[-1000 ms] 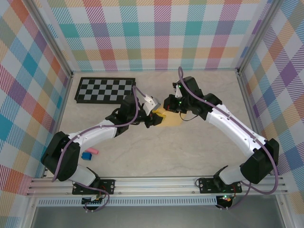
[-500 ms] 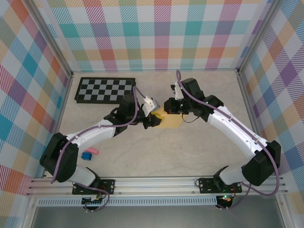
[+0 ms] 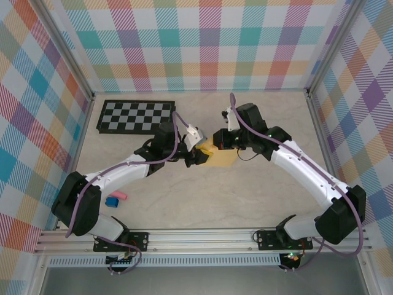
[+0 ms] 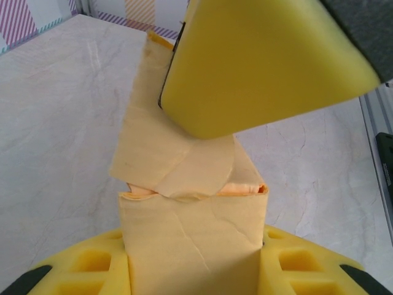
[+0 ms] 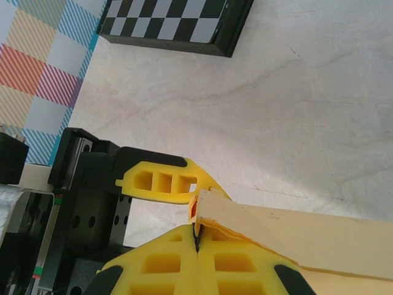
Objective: Fold the paper box
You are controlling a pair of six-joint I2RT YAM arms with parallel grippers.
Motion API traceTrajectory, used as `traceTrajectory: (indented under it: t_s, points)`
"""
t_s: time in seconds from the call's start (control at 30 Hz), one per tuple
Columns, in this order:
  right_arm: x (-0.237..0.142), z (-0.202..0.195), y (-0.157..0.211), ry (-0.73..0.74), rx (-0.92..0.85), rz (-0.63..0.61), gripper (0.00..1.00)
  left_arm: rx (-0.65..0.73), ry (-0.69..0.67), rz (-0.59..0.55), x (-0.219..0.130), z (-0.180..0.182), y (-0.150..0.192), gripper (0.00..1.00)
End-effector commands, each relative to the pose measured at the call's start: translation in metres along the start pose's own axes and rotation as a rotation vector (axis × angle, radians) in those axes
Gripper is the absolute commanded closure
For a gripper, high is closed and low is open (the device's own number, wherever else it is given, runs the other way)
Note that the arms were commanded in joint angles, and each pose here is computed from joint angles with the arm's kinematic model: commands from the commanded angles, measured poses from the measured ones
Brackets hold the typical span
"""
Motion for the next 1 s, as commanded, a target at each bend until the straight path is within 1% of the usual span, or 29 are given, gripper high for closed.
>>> traceTrajectory:
  t_s: [0.0, 0.2, 0.37, 0.53, 0.63, 0.83, 0.97]
  points:
    - [-0.009, 0.012, -0.007, -0.037, -0.047, 0.001, 1.00, 0.068, 0.027, -0.037, -0.005, -0.002, -0.018, 0.76]
    - [-0.009, 0.019, -0.008, -0.072, -0.064, 0.032, 1.00, 0.101, 0.063, -0.004, -0.004, -0.006, -0.012, 0.76]
    - [-0.008, 0.027, -0.007, -0.103, -0.109, 0.069, 1.00, 0.101, 0.050, 0.027, -0.003, -0.004, -0.005, 0.76]
    - [-0.004, 0.031, -0.001, -0.155, -0.135, 0.106, 1.00, 0.092, 0.057, 0.020, -0.001, -0.003, -0.009, 0.76]
    - [-0.003, 0.029, 0.001, -0.148, -0.162, 0.114, 1.00, 0.098, 0.078, 0.001, -0.002, -0.006, -0.013, 0.76]
    - [-0.001, 0.024, 0.005, -0.133, -0.183, 0.114, 1.00, 0.108, 0.107, 0.003, -0.001, -0.009, -0.013, 0.76]
    - [0.001, 0.024, 0.010, -0.155, -0.210, 0.119, 1.00, 0.098, 0.117, 0.003, -0.001, -0.010, -0.014, 0.76]
Point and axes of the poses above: each hand's point on the last joint's axis, 136 mm out from that joint toward the fingers, its own x axis out along the fingers, its own z axis along the line the jaws close on, y = z × x, the point moved 3 cm from there along -x, back along the fingers, and after that the axes turned 5 degrees about x, right-handed, at the moved point
